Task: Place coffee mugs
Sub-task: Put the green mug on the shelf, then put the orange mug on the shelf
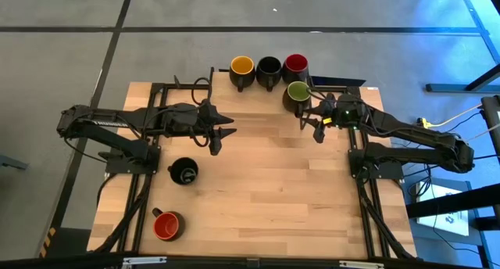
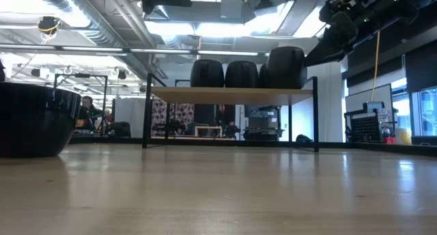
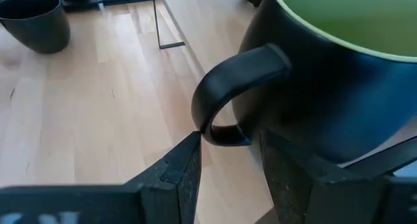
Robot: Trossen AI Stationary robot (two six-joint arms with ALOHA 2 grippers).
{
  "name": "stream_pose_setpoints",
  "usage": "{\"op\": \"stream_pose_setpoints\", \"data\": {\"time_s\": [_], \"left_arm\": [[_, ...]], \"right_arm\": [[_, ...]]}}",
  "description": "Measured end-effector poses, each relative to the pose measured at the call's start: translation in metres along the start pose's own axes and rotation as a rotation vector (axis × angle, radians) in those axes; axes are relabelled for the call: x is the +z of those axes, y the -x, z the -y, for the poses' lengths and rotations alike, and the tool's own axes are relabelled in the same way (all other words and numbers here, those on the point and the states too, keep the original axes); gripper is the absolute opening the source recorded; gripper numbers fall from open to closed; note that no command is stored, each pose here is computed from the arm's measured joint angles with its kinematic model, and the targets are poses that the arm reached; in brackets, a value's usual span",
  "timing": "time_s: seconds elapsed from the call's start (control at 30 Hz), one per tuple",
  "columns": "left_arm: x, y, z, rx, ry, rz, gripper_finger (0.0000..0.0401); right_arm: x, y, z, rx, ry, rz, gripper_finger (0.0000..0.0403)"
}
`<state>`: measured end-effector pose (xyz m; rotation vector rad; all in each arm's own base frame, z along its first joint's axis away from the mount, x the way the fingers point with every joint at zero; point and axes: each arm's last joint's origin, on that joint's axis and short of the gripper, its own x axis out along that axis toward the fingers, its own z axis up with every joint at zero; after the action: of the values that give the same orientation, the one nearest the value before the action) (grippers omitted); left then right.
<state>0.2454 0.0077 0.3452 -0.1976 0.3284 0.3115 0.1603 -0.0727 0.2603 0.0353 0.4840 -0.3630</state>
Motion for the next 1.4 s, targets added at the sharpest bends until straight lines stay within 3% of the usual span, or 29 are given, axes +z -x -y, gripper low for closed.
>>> {"op": "stream_pose_setpoints", "data": {"time_s": [0.27,0.47,0.67,0.9,1.13,1.4], "left_arm": [[0.000,0.000,0.000,0.000,0.000,0.000,0.0161],[0.000,0.000,0.000,0.000,0.000,0.000,0.0161],[0.000,0.000,0.000,-0.001,0.000,0.000,0.0161],[-0.004,0.003,0.011,-0.064,-0.019,-0.030,0.0161],[-0.029,0.012,0.024,-0.071,0.019,-0.246,0.0161],[-0.062,0.031,0.028,0.007,0.098,-0.563,0.0161]], "right_arm": [[-0.002,0.008,-0.002,0.046,-0.097,-0.012,0.0143],[-0.005,0.019,-0.010,0.213,-0.273,-0.034,0.0143],[-0.004,0.020,-0.038,0.362,-0.338,-0.082,0.0143],[-0.008,0.019,-0.079,0.363,-0.331,-0.130,0.0143],[-0.020,0.015,-0.112,0.318,-0.312,-0.196,0.0143],[-0.034,0.005,-0.137,0.249,-0.314,-0.260,0.0143]]}}
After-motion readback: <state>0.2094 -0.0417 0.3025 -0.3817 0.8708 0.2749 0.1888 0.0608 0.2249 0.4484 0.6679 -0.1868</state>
